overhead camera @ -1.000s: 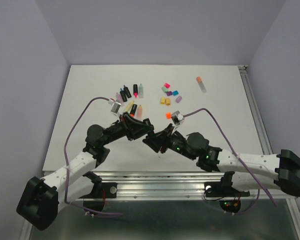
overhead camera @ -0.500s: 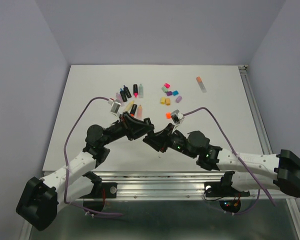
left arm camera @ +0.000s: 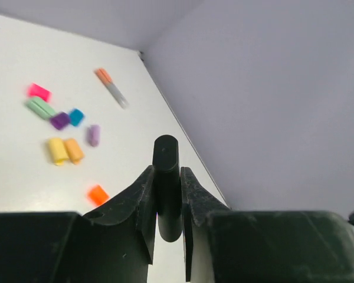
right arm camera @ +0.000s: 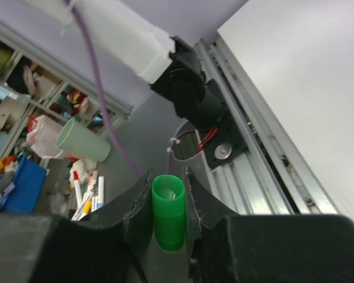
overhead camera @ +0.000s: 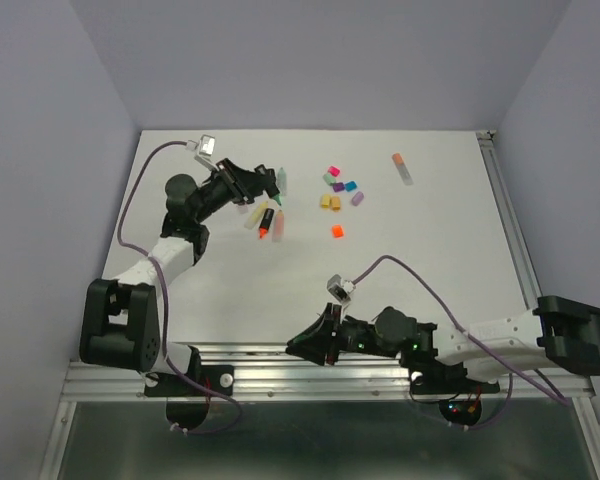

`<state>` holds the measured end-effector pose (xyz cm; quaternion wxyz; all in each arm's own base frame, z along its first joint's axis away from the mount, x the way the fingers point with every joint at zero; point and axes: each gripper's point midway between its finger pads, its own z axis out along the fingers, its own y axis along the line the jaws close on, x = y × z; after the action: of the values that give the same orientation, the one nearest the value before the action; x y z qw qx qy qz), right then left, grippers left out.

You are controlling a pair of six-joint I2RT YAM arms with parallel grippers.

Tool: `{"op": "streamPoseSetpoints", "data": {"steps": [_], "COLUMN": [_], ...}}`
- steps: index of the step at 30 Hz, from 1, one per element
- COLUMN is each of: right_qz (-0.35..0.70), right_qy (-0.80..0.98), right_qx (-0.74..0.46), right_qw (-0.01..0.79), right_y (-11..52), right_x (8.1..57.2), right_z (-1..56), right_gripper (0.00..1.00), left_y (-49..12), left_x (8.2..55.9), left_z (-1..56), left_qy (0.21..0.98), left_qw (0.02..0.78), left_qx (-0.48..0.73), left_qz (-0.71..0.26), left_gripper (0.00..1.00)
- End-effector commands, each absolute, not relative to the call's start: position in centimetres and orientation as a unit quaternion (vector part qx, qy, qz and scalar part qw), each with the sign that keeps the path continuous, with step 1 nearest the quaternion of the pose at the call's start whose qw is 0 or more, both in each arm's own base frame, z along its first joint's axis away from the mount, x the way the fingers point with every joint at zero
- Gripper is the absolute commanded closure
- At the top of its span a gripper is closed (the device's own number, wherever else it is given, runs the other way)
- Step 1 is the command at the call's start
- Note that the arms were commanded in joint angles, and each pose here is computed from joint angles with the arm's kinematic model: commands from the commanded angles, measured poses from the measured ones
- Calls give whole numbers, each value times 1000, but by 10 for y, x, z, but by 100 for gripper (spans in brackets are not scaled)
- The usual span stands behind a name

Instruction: Open the pen caps

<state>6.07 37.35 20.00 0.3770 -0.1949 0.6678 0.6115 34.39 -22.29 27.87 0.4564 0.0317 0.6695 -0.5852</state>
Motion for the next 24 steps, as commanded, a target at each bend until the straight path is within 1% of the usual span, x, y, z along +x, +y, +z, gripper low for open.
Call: {"op": "streamPoseSetpoints", "data": {"steps": [1, 5, 9, 11, 13, 16, 19, 20, 22, 23, 24], "right_qz": [659, 633, 630, 604, 574, 521, 486, 468, 434, 408, 393], "right_qy": [628, 654, 648, 665, 688, 727, 759, 772, 786, 801, 807], "right_qx": [-207, -179, -169, -162, -140, -111, -68, -63, -31, -25, -17], "right_qw": [358, 373, 394, 407, 422, 433, 429, 426, 439, 437, 440], "right_y": [369, 366, 360, 358, 356, 349, 337, 332, 321, 314, 309], "right_x": [31, 46, 52, 62, 78, 109, 148, 157, 191, 200, 211], "right_z": [221, 210, 223, 220, 215, 203, 192, 185, 182, 172, 169], "right_gripper": [99, 99, 99, 99, 99, 99, 99, 99, 99, 99, 99], "left_y": [-190, -196, -195, -195, -195, -194, -191, -185, -182, -173, -172], "left_x": [386, 380, 370, 364, 357, 350, 350, 356, 353, 362, 363], "left_z": [316, 313, 304, 298, 299, 281, 250, 240, 214, 206, 199], "left_qy": [630, 631, 633, 635, 634, 657, 702, 714, 755, 767, 780], "left_qw": [553, 533, 531, 525, 520, 497, 473, 485, 462, 478, 476], "left_qx": [14, 42, 43, 42, 42, 24, -8, -15, -39, -57, -65], "left_qz": [-546, -563, -562, -565, -571, -566, -533, -504, -465, -423, -401], "left_gripper": [100, 100, 100, 100, 100, 100, 100, 100, 100, 100, 100]}}
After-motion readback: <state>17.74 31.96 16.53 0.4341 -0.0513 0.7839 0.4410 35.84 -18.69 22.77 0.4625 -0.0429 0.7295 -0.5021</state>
